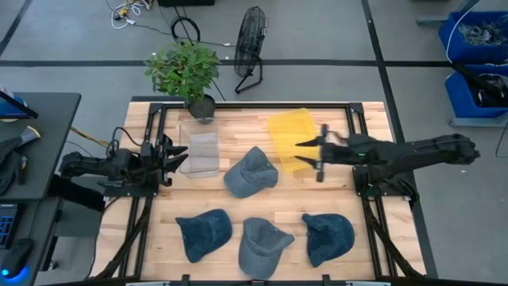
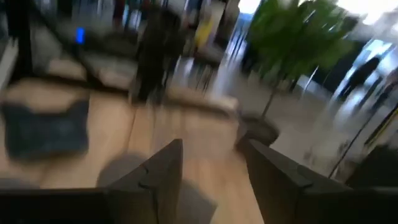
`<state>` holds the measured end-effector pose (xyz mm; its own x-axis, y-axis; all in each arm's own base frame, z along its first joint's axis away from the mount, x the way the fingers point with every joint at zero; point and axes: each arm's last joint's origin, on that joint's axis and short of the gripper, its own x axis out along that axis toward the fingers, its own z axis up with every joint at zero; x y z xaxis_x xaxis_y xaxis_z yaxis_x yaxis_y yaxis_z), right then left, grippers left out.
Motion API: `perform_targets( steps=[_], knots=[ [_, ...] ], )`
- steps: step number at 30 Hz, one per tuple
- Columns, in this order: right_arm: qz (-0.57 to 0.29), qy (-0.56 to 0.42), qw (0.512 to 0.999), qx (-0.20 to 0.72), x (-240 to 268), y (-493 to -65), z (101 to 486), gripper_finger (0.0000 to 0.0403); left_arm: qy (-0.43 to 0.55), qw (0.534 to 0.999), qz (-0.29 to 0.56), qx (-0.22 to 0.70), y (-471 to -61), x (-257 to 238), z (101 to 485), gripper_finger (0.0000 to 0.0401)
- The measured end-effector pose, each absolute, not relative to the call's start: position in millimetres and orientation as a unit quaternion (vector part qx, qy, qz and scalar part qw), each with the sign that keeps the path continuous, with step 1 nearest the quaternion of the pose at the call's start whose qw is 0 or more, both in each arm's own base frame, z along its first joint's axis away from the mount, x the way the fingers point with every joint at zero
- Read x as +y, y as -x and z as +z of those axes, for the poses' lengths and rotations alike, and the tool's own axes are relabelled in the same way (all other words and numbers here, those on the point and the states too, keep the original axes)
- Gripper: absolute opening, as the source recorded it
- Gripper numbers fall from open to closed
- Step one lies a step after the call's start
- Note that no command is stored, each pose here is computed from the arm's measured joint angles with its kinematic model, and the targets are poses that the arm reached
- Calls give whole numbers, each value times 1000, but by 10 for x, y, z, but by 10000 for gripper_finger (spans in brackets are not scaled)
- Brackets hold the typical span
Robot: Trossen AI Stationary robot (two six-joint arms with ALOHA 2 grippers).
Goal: Pick & Place hat
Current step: Put the top gray cap into the yellow bin
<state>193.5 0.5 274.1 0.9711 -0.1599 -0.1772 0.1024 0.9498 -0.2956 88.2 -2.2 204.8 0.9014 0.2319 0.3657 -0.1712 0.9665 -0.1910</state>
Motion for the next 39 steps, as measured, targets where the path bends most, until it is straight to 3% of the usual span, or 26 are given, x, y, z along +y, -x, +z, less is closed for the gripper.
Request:
perform_targets(
  steps=[10, 14, 19, 28, 32, 37, 39],
  knots=[
    [46, 98, 943, 315, -56, -2962, 2315, 181, 79, 971, 105, -200, -871, -20, 2087, 128],
    [40, 51, 931, 359, -59, -3242, 2091, 181, 78, 973, 106, -190, -877, -20, 2073, 128],
    [23, 6, 917, 398, -64, -3457, 1848, 181, 78, 976, 106, -177, -886, -22, 2049, 128],
    [-2, 14, 894, 448, -82, -3537, 1490, 178, 76, 977, 106, -168, -891, -23, 2036, 128],
    [-7, 18, 890, 456, -86, -3536, 1449, 137, 76, 977, 106, -168, -891, -23, 2036, 128],
    [-26, 25, 889, 456, -118, -3531, 1457, 22, 75, 978, 106, -165, -893, -23, 2031, 128],
    [-26, 28, 889, 457, -122, -3521, 1491, 15, 74, 979, 106, -159, -897, -23, 2021, 128]
  ],
)
